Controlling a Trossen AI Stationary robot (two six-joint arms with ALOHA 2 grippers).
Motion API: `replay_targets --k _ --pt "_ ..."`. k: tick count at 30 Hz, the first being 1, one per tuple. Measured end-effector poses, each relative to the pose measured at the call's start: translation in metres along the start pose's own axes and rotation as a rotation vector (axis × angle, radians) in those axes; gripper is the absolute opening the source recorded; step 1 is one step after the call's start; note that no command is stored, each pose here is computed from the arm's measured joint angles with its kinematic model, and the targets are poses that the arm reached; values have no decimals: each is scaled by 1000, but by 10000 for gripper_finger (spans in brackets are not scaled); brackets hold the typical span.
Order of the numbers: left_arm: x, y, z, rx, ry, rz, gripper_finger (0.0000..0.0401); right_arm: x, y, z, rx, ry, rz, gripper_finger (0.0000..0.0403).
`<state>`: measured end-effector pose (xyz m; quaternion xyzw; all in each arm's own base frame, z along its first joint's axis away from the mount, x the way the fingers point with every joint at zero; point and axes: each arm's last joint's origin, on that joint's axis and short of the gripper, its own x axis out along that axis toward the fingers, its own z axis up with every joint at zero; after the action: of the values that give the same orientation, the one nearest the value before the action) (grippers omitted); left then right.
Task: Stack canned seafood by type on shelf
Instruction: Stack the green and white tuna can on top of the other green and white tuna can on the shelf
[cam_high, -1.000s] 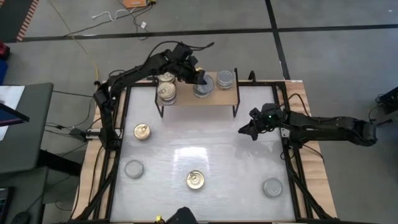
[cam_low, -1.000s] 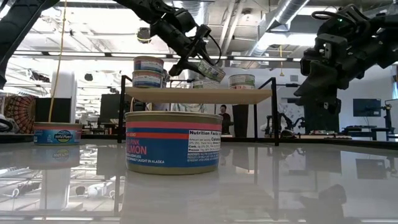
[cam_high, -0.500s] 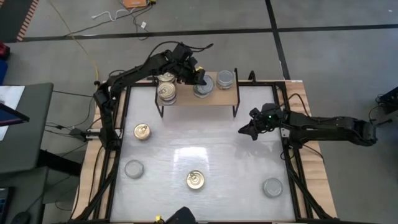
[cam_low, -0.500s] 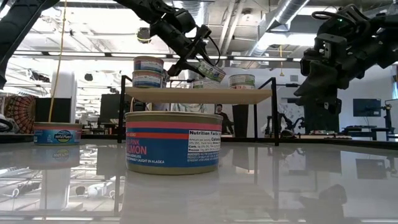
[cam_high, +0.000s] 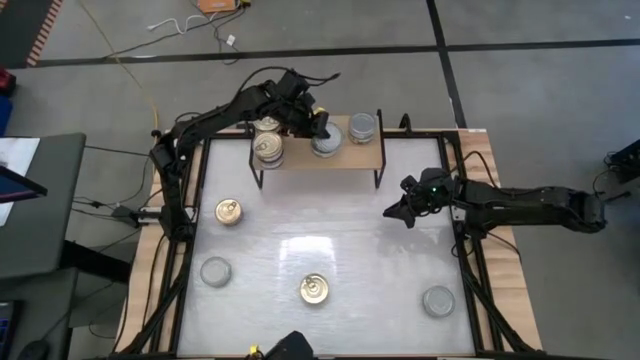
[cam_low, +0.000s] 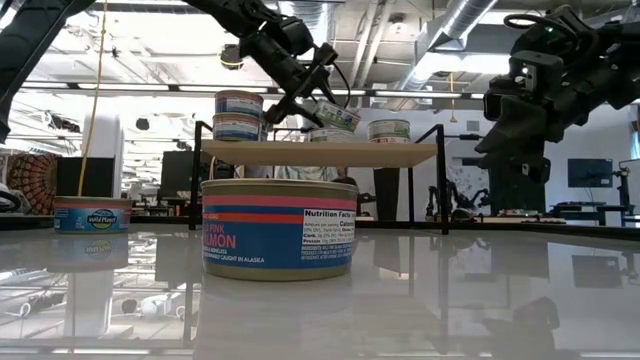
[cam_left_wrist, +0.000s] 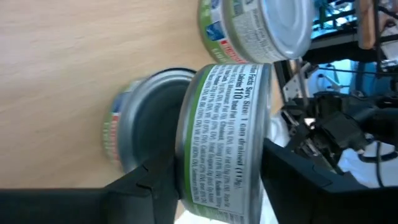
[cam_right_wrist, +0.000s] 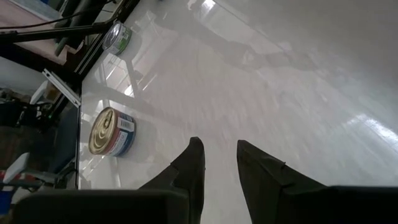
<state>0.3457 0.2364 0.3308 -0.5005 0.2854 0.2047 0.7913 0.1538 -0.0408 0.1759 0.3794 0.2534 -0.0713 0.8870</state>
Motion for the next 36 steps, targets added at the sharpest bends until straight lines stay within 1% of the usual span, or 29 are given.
replay_targets --k 5,9,14,25,36 --pt "0 2 -1 4 -7 34 234 0 0 0 8 0 0 119" --pt "0 3 -1 -2 -25 67 248 0 0 0 8 0 0 119" --pt "-1 4 -2 29 -37 113 250 0 0 0 10 0 0 119" --pt "-2 1 -5 45 -38 117 250 0 0 0 33 0 0 119" --pt "-20 -8 -6 42 -82 103 250 0 0 0 34 0 0 119"
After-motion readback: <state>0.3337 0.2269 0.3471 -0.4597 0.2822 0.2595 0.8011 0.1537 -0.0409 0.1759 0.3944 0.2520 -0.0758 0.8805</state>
